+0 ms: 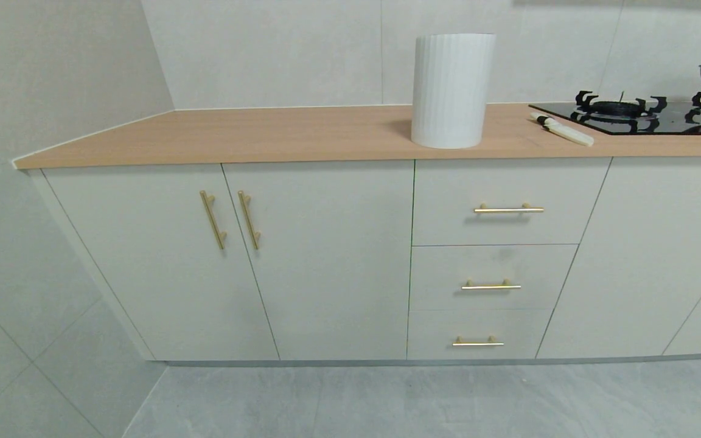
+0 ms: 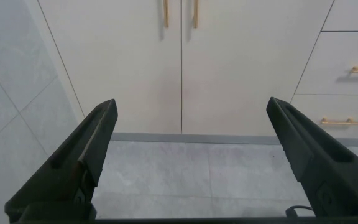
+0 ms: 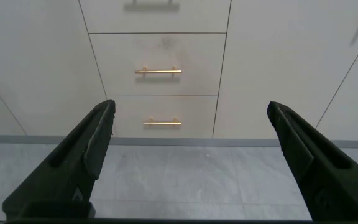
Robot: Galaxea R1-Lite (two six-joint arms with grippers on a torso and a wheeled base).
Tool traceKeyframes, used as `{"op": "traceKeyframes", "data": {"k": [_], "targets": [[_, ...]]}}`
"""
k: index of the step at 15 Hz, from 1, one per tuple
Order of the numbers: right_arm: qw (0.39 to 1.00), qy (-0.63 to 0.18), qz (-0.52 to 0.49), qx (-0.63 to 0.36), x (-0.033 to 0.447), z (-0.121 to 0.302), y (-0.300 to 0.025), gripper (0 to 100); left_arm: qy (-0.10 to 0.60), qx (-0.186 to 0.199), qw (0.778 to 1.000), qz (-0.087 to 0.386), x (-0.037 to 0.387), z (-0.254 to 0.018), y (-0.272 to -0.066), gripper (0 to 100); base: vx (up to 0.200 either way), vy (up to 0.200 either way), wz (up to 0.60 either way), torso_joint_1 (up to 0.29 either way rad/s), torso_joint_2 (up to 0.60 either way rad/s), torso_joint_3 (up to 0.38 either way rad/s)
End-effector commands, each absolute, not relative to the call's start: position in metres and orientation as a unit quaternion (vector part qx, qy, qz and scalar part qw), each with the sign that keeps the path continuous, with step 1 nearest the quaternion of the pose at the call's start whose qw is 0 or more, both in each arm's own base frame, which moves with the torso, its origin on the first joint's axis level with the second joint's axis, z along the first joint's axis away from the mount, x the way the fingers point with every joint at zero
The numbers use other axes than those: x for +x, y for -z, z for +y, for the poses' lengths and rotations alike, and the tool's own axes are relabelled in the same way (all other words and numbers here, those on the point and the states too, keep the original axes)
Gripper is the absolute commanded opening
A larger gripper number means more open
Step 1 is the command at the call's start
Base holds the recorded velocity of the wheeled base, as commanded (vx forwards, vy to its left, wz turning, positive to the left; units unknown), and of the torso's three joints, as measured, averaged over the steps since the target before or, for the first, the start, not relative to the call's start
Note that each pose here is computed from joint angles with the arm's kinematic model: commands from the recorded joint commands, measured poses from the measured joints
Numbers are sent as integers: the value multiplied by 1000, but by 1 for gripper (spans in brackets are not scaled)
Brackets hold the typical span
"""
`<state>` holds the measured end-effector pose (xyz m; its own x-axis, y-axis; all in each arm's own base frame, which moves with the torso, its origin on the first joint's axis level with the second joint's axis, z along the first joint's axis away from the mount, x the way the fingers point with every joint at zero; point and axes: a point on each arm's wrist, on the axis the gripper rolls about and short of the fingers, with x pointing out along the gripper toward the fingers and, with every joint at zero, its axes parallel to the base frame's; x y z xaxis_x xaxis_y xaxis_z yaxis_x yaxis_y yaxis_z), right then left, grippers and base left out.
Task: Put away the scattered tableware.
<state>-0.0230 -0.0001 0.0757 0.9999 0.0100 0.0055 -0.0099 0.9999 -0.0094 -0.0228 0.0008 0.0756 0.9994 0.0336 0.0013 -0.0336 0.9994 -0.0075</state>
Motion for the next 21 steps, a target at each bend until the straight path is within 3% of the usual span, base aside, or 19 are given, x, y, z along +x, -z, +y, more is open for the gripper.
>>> {"op": "traceKeyframes", "data": {"k": [1, 13, 21], "targets": [[1000, -5, 0, -5, -23, 0, -75, 100, -17, -4, 1000, 0, -23, 1, -76, 100, 0, 0, 0, 0, 0, 0], [1000, -6, 0, -5, -23, 0, -75, 100, -16, -2, 1000, 0, -23, 1, -76, 100, 0, 0, 0, 0, 0, 0], [1000, -5, 0, -4, -23, 0, -75, 100, -16, -2, 1000, 0, -23, 1, -76, 100, 200, 0, 0, 2, 2, 6]]}}
